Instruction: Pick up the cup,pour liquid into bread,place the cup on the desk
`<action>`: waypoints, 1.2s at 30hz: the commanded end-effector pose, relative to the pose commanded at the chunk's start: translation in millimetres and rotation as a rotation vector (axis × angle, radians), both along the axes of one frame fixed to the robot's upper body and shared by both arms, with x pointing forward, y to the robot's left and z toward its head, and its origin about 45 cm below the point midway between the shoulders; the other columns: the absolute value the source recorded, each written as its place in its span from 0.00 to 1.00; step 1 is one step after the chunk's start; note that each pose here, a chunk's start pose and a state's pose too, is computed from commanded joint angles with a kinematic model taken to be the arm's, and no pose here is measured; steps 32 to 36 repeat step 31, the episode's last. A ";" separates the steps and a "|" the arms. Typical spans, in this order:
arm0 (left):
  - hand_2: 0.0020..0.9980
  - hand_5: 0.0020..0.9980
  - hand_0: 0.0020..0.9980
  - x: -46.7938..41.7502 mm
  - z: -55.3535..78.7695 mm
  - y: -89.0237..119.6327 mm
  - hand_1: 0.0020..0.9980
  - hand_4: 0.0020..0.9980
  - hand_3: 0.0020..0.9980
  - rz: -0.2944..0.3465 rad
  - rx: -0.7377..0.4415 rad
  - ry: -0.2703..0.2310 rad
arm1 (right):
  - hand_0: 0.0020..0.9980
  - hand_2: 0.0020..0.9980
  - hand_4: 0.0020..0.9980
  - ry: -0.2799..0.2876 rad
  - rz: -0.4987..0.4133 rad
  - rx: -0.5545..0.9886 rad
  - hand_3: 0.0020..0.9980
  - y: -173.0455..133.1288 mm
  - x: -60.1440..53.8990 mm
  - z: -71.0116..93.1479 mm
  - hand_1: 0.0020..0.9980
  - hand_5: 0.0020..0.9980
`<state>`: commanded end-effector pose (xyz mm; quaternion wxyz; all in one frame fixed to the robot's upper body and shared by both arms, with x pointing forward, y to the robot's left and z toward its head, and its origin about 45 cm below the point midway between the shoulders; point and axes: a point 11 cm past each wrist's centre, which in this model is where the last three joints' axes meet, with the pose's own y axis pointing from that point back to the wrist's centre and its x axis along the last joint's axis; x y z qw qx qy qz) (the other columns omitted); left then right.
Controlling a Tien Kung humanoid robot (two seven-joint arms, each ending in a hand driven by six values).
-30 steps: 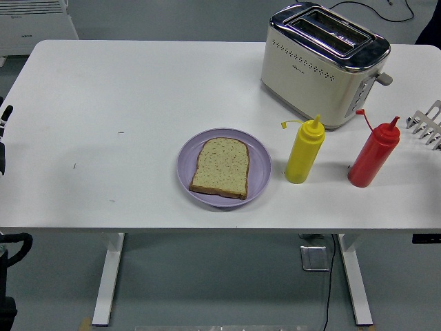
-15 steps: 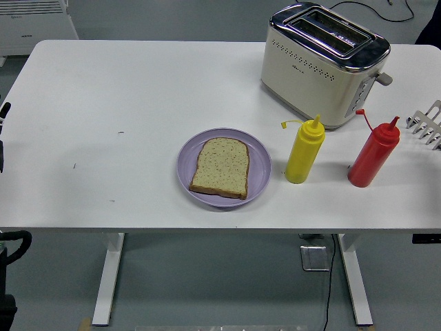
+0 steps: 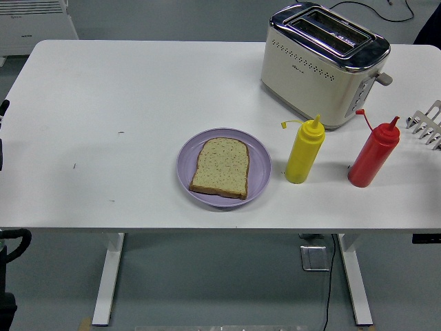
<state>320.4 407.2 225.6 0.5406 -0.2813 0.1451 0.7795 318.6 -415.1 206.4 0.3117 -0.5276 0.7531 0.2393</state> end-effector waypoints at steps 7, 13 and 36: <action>0.76 1.00 0.72 0.9 0.6 -0.8 0.75 0.67 0.68 -0.003 0.000 -0.001 | 0.82 0.79 0.63 -0.004 0.002 0.001 0.81 0.6 1.3 1.1 0.77 0.78; 0.76 1.00 0.72 1.5 1.5 -0.9 0.75 0.67 0.68 -0.004 0.002 -0.003 | 0.82 0.78 0.62 -0.009 0.001 0.000 0.81 -0.4 2.0 2.8 0.77 0.78; 0.76 1.00 0.72 0.9 -1.2 -2.4 0.75 0.67 0.68 -0.009 0.001 0.005 | 0.82 0.78 0.63 0.005 0.009 0.003 0.81 2.4 0.7 -2.2 0.77 0.78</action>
